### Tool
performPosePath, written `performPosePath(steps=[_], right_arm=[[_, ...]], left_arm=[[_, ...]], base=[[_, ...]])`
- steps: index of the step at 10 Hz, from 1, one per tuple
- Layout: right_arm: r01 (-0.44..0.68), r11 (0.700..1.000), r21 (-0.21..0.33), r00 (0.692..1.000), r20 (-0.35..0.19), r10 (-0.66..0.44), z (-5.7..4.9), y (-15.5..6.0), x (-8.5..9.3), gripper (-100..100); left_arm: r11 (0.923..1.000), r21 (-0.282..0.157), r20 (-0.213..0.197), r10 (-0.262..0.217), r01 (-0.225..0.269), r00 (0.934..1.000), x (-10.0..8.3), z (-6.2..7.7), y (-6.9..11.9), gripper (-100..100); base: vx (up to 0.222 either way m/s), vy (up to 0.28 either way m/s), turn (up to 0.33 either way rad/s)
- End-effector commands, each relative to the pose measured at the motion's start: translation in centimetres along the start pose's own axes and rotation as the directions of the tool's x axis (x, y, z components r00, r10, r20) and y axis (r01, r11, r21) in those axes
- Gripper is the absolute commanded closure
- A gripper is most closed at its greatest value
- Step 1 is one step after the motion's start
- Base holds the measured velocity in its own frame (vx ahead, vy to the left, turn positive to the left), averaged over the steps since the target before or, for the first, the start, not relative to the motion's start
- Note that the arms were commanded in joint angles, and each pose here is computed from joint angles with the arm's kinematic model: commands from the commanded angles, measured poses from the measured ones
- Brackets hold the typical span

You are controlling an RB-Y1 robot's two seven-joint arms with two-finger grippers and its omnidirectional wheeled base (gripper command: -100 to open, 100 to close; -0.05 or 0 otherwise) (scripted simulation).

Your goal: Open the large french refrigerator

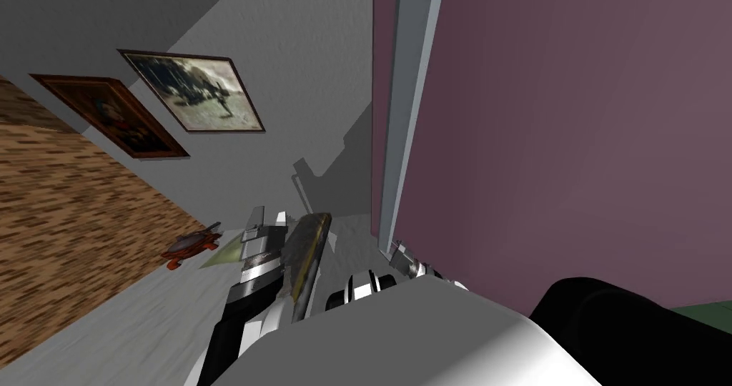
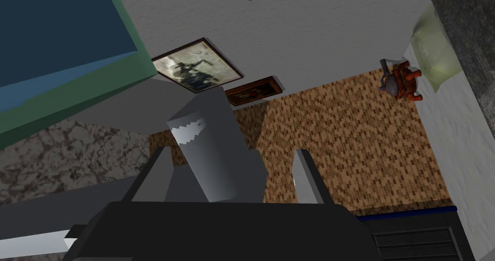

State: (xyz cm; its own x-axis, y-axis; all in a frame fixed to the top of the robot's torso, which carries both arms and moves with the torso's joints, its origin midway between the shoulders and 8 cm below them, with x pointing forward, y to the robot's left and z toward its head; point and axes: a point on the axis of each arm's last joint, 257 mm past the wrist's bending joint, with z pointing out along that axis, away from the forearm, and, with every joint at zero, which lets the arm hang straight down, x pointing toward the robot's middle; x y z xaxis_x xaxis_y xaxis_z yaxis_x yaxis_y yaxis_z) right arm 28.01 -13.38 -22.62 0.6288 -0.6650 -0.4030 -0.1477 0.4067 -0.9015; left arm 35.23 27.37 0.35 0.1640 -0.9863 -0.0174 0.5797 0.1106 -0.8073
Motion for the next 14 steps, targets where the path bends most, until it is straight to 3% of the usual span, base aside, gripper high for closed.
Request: performPosePath(steps=[1,2,3,12,14], right_arm=[[-0.012,0.999,-0.052,0.995,0.100,0.017,-0.4,1.2,-3.2,100],[-0.015,0.998,-0.064,0.992,0.126,0.023,-0.6,1.5,-4.0,100],[-0.011,0.999,-0.046,0.995,0.099,0.015,-0.5,0.2,-3.6,-100],[-0.011,0.999,-0.049,0.995,0.100,0.016,-1.0,-4.1,-4.9,-100],[-0.010,0.999,-0.048,0.995,0.101,0.015,-1.0,-4.2,-5.0,-100]], left_arm=[[1.0000,0.000,0.000,0.000,0.000,1.0000,0.0,0.0,0.0,0],[1.0000,0.000,0.000,0.000,0.000,1.0000,0.0,0.0,0.0,0],[1.0000,0.000,0.000,0.000,0.000,1.0000,0.0,0.0,0.0,0],[1.0000,0.000,0.000,0.000,0.000,1.0000,0.0,0.0,0.0,0],[1.0000,0.000,0.000,0.000,0.000,1.0000,0.0,0.0,0.0,0]], base=[[-0.163,-0.025,0.179],[-0.183,-0.041,0.147],[-0.094,0.011,0.044],[0.019,0.020,-0.011],[-0.001,0.007,-0.005]])
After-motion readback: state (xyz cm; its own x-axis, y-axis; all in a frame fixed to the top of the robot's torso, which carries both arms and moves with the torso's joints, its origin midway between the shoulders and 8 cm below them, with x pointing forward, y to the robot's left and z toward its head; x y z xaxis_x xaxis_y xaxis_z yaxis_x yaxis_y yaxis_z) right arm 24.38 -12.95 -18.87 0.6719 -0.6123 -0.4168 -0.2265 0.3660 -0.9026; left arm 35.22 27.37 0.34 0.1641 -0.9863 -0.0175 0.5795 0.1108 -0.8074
